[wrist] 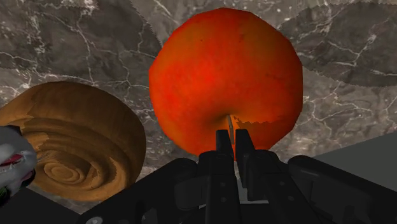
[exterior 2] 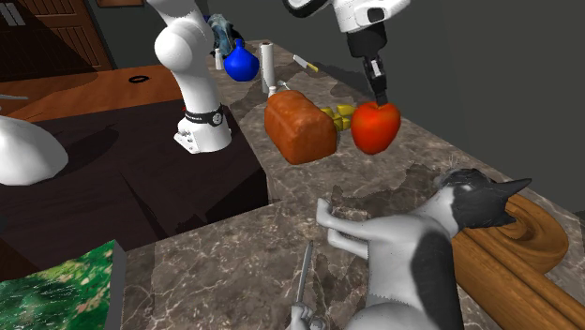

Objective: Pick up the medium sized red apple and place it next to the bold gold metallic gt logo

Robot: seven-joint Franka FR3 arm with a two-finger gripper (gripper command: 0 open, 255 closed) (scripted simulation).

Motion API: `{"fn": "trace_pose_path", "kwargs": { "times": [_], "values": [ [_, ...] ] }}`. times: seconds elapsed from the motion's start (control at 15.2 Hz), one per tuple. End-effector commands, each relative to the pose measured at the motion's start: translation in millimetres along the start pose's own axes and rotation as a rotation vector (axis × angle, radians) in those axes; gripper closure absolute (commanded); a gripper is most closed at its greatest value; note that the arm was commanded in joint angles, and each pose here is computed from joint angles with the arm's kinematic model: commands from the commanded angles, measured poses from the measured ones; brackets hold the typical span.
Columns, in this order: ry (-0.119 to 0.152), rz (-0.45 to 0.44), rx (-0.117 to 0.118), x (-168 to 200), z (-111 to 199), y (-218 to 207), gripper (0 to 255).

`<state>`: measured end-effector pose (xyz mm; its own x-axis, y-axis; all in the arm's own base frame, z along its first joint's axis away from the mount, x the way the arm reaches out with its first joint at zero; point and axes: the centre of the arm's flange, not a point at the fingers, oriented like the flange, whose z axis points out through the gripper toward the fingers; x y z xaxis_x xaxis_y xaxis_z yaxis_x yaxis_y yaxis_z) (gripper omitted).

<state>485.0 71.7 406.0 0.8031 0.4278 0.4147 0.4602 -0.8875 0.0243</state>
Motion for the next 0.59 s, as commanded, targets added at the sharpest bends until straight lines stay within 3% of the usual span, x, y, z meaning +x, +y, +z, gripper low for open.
{"fn": "trace_pose_path", "kwargs": {
  "times": [0.0, 0.53],
  "values": [
    [0.001, 0.0, 0.0, -3.3, 10.6, -0.7, 255],
    [0.001, 0.0, 0.0, -20.8, 49.0, -1.7, 255]
  ]
}}
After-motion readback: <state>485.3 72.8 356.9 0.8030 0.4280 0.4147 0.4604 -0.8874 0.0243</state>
